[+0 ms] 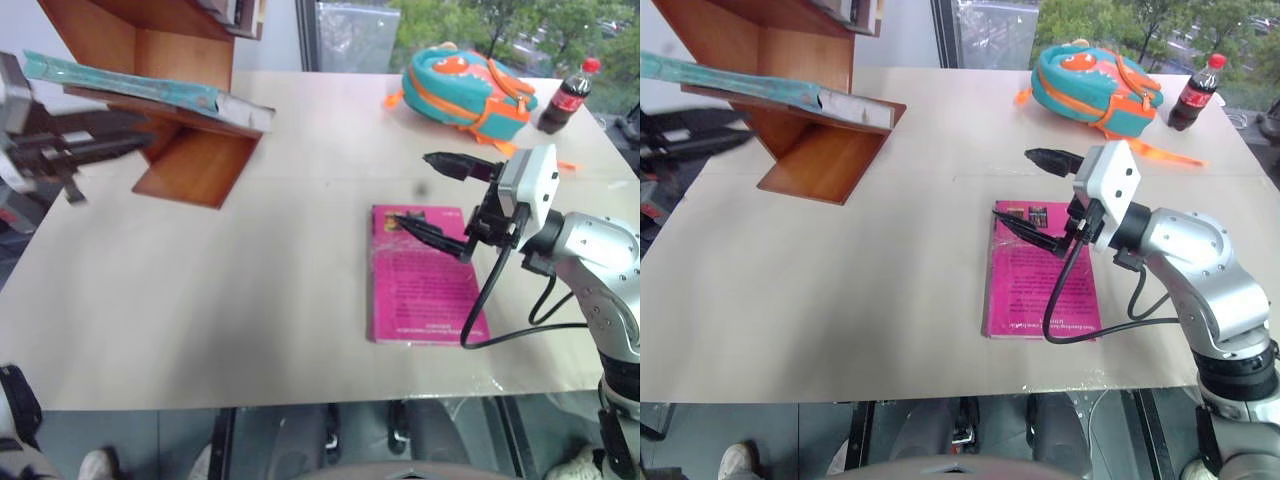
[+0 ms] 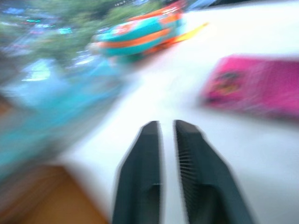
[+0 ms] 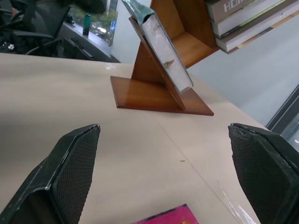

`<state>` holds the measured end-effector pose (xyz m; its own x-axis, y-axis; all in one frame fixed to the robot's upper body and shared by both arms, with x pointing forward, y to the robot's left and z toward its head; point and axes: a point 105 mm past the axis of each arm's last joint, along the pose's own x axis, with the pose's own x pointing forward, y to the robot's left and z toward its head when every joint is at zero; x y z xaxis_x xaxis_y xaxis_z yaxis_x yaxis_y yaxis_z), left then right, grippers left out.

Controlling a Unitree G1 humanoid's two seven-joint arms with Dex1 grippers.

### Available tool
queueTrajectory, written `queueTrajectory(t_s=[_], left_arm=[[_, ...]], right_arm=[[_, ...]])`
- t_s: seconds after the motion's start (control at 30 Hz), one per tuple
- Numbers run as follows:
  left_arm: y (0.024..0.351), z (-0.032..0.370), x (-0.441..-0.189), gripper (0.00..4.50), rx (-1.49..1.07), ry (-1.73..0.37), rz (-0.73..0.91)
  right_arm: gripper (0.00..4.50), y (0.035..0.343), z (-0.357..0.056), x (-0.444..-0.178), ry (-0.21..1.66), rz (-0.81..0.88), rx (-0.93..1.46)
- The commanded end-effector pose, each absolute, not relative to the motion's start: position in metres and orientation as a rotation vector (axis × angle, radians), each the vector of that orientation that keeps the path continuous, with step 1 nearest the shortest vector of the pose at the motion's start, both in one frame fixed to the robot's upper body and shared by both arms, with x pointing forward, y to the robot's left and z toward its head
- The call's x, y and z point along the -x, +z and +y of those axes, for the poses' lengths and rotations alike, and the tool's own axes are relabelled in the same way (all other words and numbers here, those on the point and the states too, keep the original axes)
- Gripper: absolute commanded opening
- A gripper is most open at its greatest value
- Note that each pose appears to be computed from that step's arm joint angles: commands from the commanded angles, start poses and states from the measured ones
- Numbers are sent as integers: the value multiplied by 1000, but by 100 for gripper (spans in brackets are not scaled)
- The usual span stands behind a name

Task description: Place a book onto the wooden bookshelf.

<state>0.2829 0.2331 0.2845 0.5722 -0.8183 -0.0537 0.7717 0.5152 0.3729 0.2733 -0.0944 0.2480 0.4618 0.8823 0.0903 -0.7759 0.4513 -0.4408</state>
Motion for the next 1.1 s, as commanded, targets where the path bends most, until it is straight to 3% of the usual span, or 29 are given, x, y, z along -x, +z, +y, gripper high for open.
queueTrajectory(t_s=[0.03,0.2,0.33,0.47,0.6,0.7,0.9,1.0,1.07,1.1], left_arm=[[275,176,-289,9,-215,-889,-277],[263,133,-332,9,-72,-662,-409],[272,155,-371,9,-22,-289,-487],[281,187,-385,9,30,-29,-545],[282,180,-392,9,52,-56,-550],[270,155,-387,9,68,-218,-506],[214,119,-358,9,11,-566,-296],[194,128,-345,78,11,-633,-208],[187,137,-337,146,0,-659,-169],[183,143,-331,203,-1,-671,-146]], right_arm=[[450,257,-100,-263,1000,-364,398],[450,257,-105,-255,944,-350,405],[450,258,-108,-249,909,-344,407],[450,259,-109,-248,887,-342,402],[450,259,-109,-248,886,-339,396],[450,256,-111,-250,883,-324,395],[450,213,-141,-267,772,-87,468],[450,192,-168,-276,687,38,472],[450,181,-181,-273,679,86,482],[450,176,-188,-270,669,110,493]])
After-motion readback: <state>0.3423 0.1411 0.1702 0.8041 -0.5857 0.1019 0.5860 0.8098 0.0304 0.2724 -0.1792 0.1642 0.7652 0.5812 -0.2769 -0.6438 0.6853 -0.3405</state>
